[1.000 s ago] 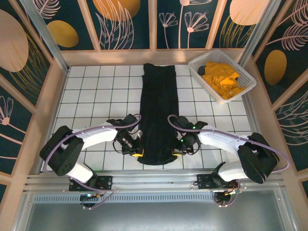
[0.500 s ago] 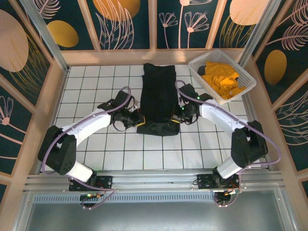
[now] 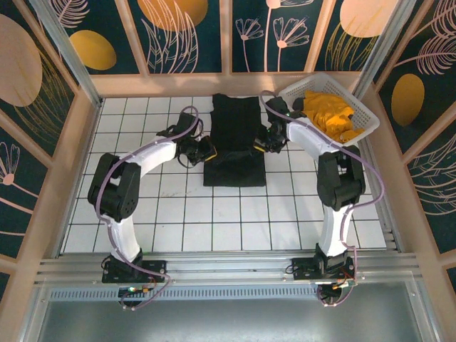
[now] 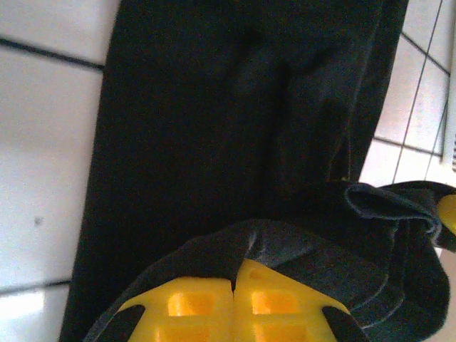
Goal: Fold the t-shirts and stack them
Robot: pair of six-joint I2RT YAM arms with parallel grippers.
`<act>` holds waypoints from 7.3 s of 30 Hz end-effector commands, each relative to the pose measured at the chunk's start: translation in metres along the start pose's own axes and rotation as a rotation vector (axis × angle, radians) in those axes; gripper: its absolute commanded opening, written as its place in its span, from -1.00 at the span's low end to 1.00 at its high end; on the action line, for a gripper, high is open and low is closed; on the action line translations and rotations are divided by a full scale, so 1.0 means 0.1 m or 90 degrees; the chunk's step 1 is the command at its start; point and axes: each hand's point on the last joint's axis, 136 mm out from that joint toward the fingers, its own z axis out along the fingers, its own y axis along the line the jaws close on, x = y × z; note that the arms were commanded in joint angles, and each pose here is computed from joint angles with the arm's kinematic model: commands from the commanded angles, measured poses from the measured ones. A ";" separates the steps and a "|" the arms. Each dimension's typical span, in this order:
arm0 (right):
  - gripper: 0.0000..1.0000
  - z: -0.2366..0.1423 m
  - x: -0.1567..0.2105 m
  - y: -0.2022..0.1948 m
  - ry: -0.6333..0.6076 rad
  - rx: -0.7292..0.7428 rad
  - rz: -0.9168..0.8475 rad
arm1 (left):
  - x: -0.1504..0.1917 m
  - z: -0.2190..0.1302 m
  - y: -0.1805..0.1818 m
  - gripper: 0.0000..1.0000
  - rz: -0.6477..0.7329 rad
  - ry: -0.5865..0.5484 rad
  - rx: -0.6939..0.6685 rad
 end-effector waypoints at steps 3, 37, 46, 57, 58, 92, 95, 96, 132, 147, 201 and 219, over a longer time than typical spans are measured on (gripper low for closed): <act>-1.00 0.12 -0.32 -0.02 -0.015 0.001 0.003 | -0.37 0.14 -0.10 -1.00 0.010 -0.021 0.018; 0.21 0.19 0.98 -0.70 0.060 0.028 0.070 | 0.75 0.14 0.70 0.10 -0.182 0.104 -0.057; 0.05 0.35 1.03 -0.70 0.092 0.024 0.102 | 0.65 0.36 0.59 0.01 -0.189 0.103 -0.042; -1.00 0.34 0.82 -0.59 0.051 0.025 0.131 | 0.49 0.39 0.47 -0.98 -0.175 0.078 -0.038; -1.00 0.31 0.81 -0.60 0.045 0.031 0.129 | 0.52 0.36 0.48 -1.00 -0.175 0.078 -0.038; -1.00 -1.10 0.68 0.32 -0.017 -0.084 0.086 | 0.29 -1.25 -0.41 -1.00 -0.188 0.000 0.123; -1.00 -0.96 0.27 0.50 -0.034 -0.122 0.102 | -0.05 -1.13 -0.49 -1.00 -0.211 -0.017 0.146; -1.00 -0.89 0.10 0.55 -0.042 -0.127 0.105 | -0.18 -1.07 -0.51 -1.00 -0.213 -0.023 0.150; 0.32 -1.02 0.47 0.17 -0.129 -0.269 0.067 | 0.17 0.10 -0.55 0.48 -0.425 -0.061 0.201; 0.32 -1.19 0.42 0.02 -0.140 -0.273 0.069 | -0.12 0.89 -0.07 -0.29 -0.524 -0.130 0.110; 0.38 -0.99 0.41 0.63 -0.075 -0.351 -0.050 | -2.43 -1.54 2.95 0.48 -0.076 -0.315 -0.261; 0.98 -2.14 -0.37 0.50 -0.396 -0.309 -0.088 | -1.60 -2.95 1.22 0.97 -0.201 -0.613 -0.051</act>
